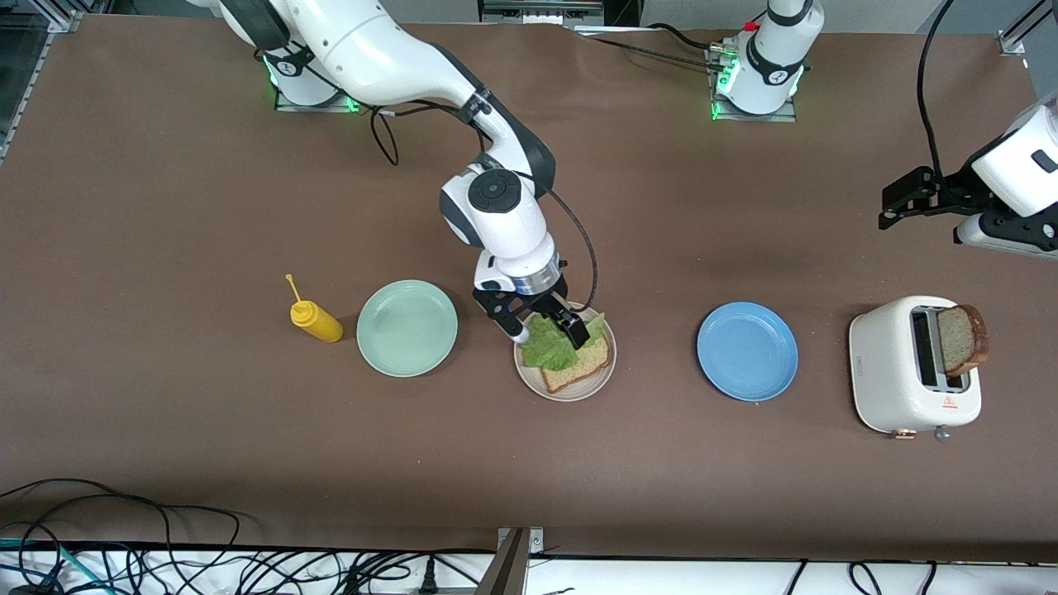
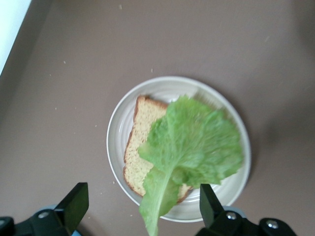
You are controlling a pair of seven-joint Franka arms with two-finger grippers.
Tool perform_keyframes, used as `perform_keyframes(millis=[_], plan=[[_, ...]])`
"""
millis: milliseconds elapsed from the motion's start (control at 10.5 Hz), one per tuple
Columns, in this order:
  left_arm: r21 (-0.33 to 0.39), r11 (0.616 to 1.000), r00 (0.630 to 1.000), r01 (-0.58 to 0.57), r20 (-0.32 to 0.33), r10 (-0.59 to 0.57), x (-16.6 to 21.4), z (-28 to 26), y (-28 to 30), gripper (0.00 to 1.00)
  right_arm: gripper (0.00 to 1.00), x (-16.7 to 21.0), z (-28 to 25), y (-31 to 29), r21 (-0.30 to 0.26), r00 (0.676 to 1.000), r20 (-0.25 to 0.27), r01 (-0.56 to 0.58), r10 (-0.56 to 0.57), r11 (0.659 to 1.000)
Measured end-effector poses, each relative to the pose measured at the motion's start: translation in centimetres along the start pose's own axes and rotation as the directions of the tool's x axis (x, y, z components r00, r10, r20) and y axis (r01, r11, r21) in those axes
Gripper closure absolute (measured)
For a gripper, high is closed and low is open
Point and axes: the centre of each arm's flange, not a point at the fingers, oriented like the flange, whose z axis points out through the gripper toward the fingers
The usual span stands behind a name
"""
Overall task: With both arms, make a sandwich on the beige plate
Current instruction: 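Lower the lettuce onto the bread and open the right gripper, then move the right gripper toward the mustard while the left gripper reaches the toaster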
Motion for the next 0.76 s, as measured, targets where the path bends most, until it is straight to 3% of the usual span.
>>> perform_keyframes(millis=[190,379,569,759], plan=[[0.0,1.0,1.0,0.006,0.006,-0.006,0.0,0.3,-0.3,0.0,0.0,2.4,-3.9,-0.3,-0.086,0.99,-0.02,0.14,-0.143,0.986],[-0.002,1.0,0.999,0.029,0.038,-0.029,0.5,2.0,-1.6,0.0,0.0,6.1,-7.6,0.1,-0.188,0.952,-0.024,0.295,-0.305,0.937],[-0.002,0.996,0.993,0.093,0.069,-0.093,0.8,4.1,-5.5,0.0,0.0,10.1,-10.8,1.2,-0.293,0.889,0.021,0.443,-0.458,0.847],[0.001,0.986,0.985,0.164,0.059,-0.164,0.7,5.3,-10.0,0.0,0.0,13.7,-13.7,2.7,-0.366,0.8,0.108,0.584,-0.591,0.724]])
